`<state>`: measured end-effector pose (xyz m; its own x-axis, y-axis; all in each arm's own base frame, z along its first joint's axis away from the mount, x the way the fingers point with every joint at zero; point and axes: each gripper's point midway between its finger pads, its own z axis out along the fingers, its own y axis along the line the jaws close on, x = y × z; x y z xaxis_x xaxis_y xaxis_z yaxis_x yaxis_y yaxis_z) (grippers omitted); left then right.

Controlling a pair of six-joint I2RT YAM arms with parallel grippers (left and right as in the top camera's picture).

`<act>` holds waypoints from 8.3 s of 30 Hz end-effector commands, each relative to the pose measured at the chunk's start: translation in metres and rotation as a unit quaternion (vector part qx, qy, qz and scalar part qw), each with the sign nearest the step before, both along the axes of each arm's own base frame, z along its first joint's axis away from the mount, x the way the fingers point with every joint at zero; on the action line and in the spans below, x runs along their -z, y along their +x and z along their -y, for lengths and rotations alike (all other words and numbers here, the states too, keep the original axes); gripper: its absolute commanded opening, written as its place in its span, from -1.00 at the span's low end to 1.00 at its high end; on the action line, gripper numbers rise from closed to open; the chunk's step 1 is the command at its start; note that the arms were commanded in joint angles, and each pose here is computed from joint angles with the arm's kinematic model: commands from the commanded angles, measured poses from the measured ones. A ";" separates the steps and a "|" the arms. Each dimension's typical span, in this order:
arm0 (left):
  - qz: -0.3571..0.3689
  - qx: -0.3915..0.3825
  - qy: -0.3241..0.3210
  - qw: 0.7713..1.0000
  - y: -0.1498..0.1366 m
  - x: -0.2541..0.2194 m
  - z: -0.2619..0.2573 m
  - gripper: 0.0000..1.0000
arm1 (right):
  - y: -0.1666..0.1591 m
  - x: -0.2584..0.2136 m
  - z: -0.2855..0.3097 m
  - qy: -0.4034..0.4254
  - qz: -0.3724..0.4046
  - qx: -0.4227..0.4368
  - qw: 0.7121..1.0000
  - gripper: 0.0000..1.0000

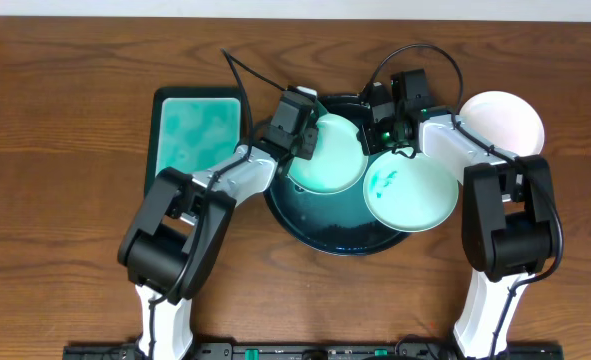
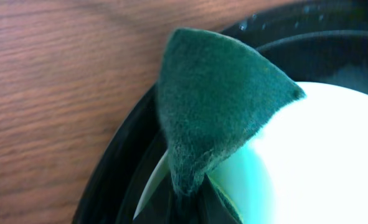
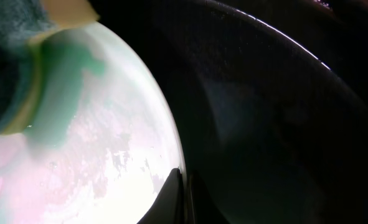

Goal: Clean dirty plates on tray and stack at the side
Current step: 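Scrub the upper mint plate again with the left gripper's sponge, then lift the mint plate with the right gripper and stack it on the white plate, then reach the right gripper to the remaining mint plate and grip its rim, then scrub the remaining mint plate with the left gripper's sponge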

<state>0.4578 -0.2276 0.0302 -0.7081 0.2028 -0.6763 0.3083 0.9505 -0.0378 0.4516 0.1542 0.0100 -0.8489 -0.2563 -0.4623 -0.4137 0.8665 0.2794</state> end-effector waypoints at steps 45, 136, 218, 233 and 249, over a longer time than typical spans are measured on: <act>-0.076 -0.260 -0.022 0.962 -0.018 -0.069 -0.222 -0.85 | 0.000 -0.237 -0.006 -0.592 0.353 -0.066 0.721 -0.98; -0.085 -0.261 -0.019 0.962 -0.021 -0.064 -0.222 -0.86 | -0.112 -0.070 0.193 -0.019 -0.206 0.289 0.935 0.48; -0.126 -0.328 -0.011 0.936 -0.024 -0.017 -0.233 -0.86 | -0.079 0.016 0.050 -0.019 -0.140 0.209 0.968 -0.98; -0.083 -0.210 -0.186 0.956 -0.028 -0.116 -0.161 -0.86 | -0.070 0.016 0.051 -0.022 -0.120 0.210 0.970 -0.98; -0.123 -0.066 -0.205 0.969 -0.053 -0.096 -0.016 -0.86 | -0.071 0.012 0.038 -0.003 -0.110 0.155 0.982 -0.98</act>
<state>0.4123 -0.1832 0.1473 -0.8276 -0.2002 -0.5244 0.0850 0.8788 -0.4695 0.3847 0.1100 0.0049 -0.9607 0.0714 -0.2681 -0.0226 0.9431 0.3319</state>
